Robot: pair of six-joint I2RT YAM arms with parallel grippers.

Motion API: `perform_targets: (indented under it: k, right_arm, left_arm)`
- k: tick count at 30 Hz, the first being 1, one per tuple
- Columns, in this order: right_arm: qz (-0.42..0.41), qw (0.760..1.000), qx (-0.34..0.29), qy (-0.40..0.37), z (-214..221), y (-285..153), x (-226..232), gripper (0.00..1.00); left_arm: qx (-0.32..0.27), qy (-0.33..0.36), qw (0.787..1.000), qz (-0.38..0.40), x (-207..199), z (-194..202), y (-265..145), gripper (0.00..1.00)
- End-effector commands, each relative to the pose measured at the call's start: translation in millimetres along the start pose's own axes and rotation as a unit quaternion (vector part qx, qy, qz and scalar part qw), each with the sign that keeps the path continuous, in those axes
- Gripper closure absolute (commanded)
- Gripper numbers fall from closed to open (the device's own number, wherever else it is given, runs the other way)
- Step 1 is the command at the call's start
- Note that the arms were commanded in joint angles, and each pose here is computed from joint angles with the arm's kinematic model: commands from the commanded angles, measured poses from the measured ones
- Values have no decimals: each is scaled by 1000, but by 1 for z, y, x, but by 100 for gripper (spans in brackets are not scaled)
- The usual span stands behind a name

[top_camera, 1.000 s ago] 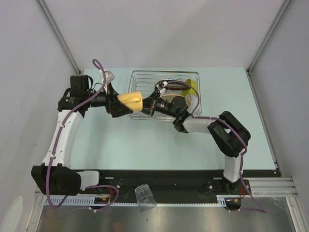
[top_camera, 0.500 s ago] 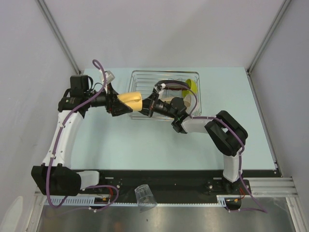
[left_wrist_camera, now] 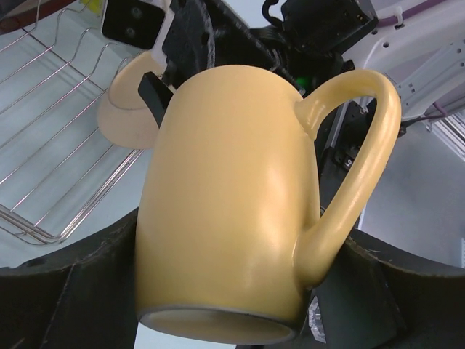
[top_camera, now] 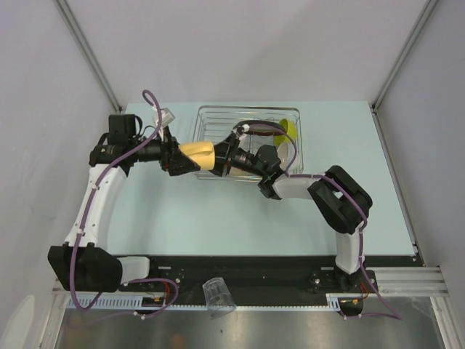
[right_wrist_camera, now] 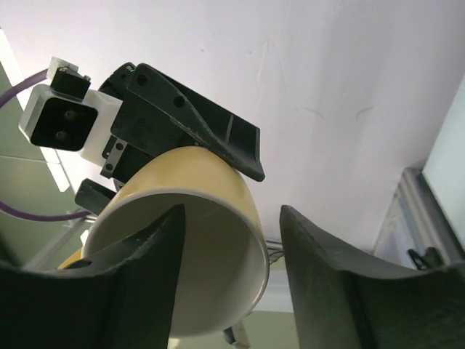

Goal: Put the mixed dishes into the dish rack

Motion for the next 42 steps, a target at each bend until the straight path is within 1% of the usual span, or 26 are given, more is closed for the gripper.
perform_targets:
  k: [1,2,3,5,6,7,8,9,12,13,16,18,20,21,22,23,24,25,26,27,28,29,30,34,35,42]
  right_arm:
    - [-34,997,-1,-71,-12,-8,53,34]
    - [-25,997,-4,-79,-16,-11,54,1]
    - [-3,996,-4,-92,-18,-14,50,0]
    - [3,992,-2,-123,-20,-20,65,0]
    - [25,989,-6,-143,-27,-23,64,0]
    - [24,986,-7,-166,-28,-27,78,0]
    - [51,984,-12,-168,-35,-31,76,0]
    - [53,979,-16,-198,-40,-32,84,0]
    - [54,973,-27,-224,-50,-41,107,0]
    - [53,970,-29,-235,-53,-43,112,1]
    - [58,958,-48,-277,-59,-55,137,0]
    - [63,948,-65,-304,-58,-67,160,0]
    - [75,932,-86,-344,-61,-81,176,0]
    - [69,921,-103,-368,-58,-90,196,0]
    - [74,913,-117,-384,-61,-99,204,0]
    - [89,904,-120,-401,-61,-105,205,0]
    - [87,894,-138,-418,-56,-115,222,0]
    - [94,889,-144,-424,-56,-120,224,0]
    - [108,886,-149,-426,-56,-127,220,0]
    - [105,881,-153,-435,-52,-133,225,0]
    - [107,881,-155,-434,-50,-137,224,0]
    - [110,880,-160,-434,-51,-142,222,0]
    - [118,884,-160,-423,-51,-147,211,0]
    - [120,889,-172,-406,-50,-165,200,0]
    - [116,890,-172,-406,-50,-167,199,0]
    - [116,897,-180,-387,-52,-183,184,0]
  left_arm:
    - [-28,43,999,11,-17,-26,-10,100]
    - [-33,44,998,10,-17,-29,-13,100]
    - [-39,49,998,9,-21,-36,-16,100]
    - [-51,48,998,0,-19,-45,-25,100]
    - [-61,53,997,-6,-21,-54,-32,100]
    - [-65,54,996,-12,-20,-57,-34,100]
    - [-68,52,996,-20,-17,-60,-35,100]
    - [-71,56,995,-30,-14,-63,-36,100]
    - [-67,44,995,-65,6,-65,-32,100]
    - [-65,37,993,-96,19,-66,-32,100]
    - [-37,31,988,-145,48,-67,-20,100]
    - [-5,60,976,-207,62,-72,-6,100]
    - [18,64,967,-247,81,-82,8,100]
    - [24,63,964,-258,88,-87,11,100]
    - [47,44,962,-267,111,-85,24,100]
    - [74,39,949,-305,122,-83,26,100]
    - [59,64,944,-320,117,-110,25,100]
    - [72,62,937,-337,127,-114,31,100]
    - [110,50,931,-345,142,-105,48,100]
    - [96,77,913,-388,144,-127,44,100]
    - [101,87,904,-406,147,-131,48,100]
    - [126,90,896,-417,158,-125,64,100]
    - [117,112,882,-443,156,-137,62,100]
    - [151,153,853,-475,162,-130,87,100]
    - [167,159,850,-474,165,-124,92,100]
    - [203,179,837,-476,176,-103,116,100]
Point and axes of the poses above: each gripper's point midway between its finger pads, its own y axis out along the fingers, its own x axis along the line the jaws close on, z = x × y, the point moved 5 cm from there along -y, back along the fingers, and after that the axes turned 10 degrees about -y, right-handed, at the moved point
